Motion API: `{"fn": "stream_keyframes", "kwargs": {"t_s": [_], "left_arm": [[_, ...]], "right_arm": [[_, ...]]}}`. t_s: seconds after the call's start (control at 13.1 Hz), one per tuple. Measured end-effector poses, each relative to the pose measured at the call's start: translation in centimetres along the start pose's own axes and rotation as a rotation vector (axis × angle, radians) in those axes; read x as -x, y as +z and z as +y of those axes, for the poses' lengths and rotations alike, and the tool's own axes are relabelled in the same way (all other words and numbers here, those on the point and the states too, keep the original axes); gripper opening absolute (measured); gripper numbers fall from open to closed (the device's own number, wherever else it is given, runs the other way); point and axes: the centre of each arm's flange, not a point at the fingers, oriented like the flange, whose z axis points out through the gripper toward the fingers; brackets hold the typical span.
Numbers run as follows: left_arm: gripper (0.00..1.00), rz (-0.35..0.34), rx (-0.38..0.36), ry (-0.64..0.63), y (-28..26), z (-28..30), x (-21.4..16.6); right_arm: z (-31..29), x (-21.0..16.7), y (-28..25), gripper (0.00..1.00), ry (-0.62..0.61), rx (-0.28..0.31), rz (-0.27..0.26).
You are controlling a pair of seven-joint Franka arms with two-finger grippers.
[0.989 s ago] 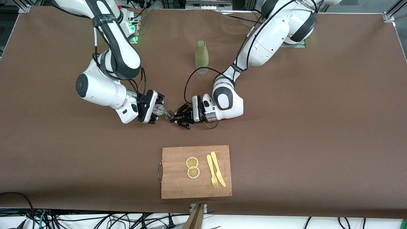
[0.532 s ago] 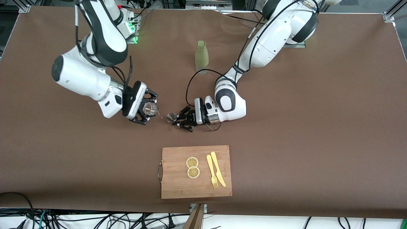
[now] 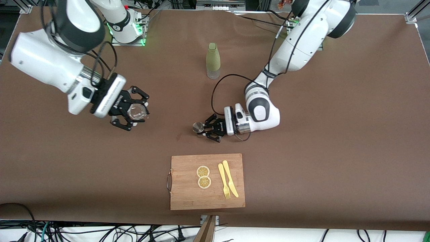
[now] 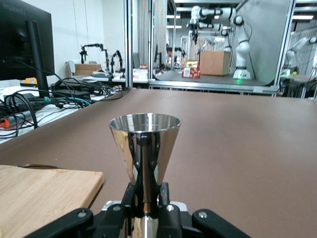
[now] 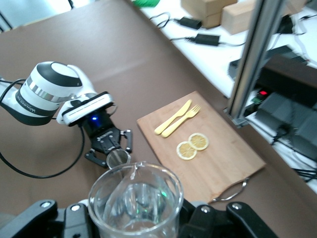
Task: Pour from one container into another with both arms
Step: 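Return the glass with the right gripper while the left gripper returns the jigger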
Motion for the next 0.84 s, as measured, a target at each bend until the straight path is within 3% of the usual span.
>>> {"fn": "stream_keyframes", "kwargs": {"t_s": [0.15, 0.46, 0.84], "left_arm": [[0.21, 0.011, 0.008, 0.003, -2.5, 0.1, 0.3], [0.21, -0.044, 0.087, 0.078, -8.6, -0.8, -0.8], [0.21, -0.028, 0.212, 0.124, -19.8, -4.5, 0.9]], "right_arm": [[1.1, 0.2, -2.4, 0.32, 0.042, 0.024, 0.050], [3.2, 0.9, -5.5, 0.32, 0.096, 0.051, 0.120], [6.6, 4.8, -8.1, 0.32, 0.033, -0.035, 0.171]]}}
